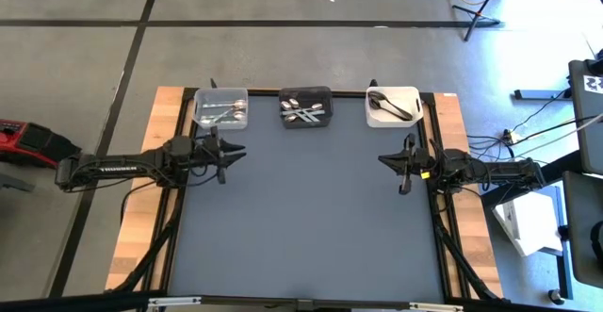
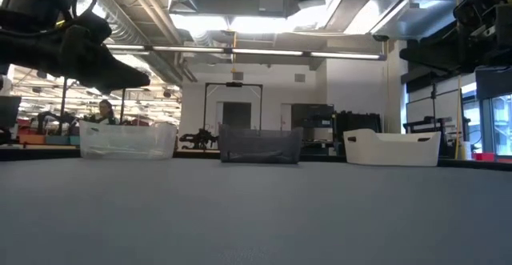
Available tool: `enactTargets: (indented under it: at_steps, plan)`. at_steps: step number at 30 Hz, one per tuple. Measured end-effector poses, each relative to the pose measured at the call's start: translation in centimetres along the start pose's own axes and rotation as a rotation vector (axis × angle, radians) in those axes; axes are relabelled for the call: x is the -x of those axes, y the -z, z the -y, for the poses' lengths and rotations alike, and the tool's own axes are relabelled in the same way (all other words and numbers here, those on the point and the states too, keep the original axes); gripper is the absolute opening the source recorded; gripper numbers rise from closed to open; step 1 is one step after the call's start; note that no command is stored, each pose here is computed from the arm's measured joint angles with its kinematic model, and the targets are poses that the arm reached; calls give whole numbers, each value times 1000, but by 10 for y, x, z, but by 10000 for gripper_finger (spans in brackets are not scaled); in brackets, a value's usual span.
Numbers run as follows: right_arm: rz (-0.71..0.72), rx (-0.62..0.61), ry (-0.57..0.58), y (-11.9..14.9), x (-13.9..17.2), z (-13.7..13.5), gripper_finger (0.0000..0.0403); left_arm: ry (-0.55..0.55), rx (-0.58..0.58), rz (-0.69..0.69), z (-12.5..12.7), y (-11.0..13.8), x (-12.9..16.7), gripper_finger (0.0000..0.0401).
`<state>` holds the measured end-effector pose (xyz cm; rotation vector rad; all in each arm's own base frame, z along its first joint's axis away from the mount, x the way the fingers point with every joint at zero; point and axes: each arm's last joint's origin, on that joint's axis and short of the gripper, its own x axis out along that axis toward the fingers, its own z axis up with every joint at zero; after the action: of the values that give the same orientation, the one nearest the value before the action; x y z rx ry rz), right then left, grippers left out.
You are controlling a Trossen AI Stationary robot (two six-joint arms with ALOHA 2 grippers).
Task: Sort silverware by color (type)
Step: Return to Home Position
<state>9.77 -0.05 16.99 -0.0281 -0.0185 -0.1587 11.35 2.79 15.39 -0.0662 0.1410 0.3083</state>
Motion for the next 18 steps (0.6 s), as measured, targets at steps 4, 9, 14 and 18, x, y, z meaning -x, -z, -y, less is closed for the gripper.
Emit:
enactTargets:
  at_steps: [4, 9, 14, 18]
  plan:
    - [0, 0, 0, 0, 0, 0, 7, -83, 60, 45, -3, -3, 3, 92]
    - [0, 0, 0, 0, 0, 0, 7, -7, 75, 102, -1, -8, 9, 92]
    - [0, 0, 0, 0, 0, 0, 7, 106, 21, 143, 2, -10, 17, 92]
    - [-1, 0, -1, 0, 0, 0, 7, 114, 29, 164, 2, -11, 22, 92]
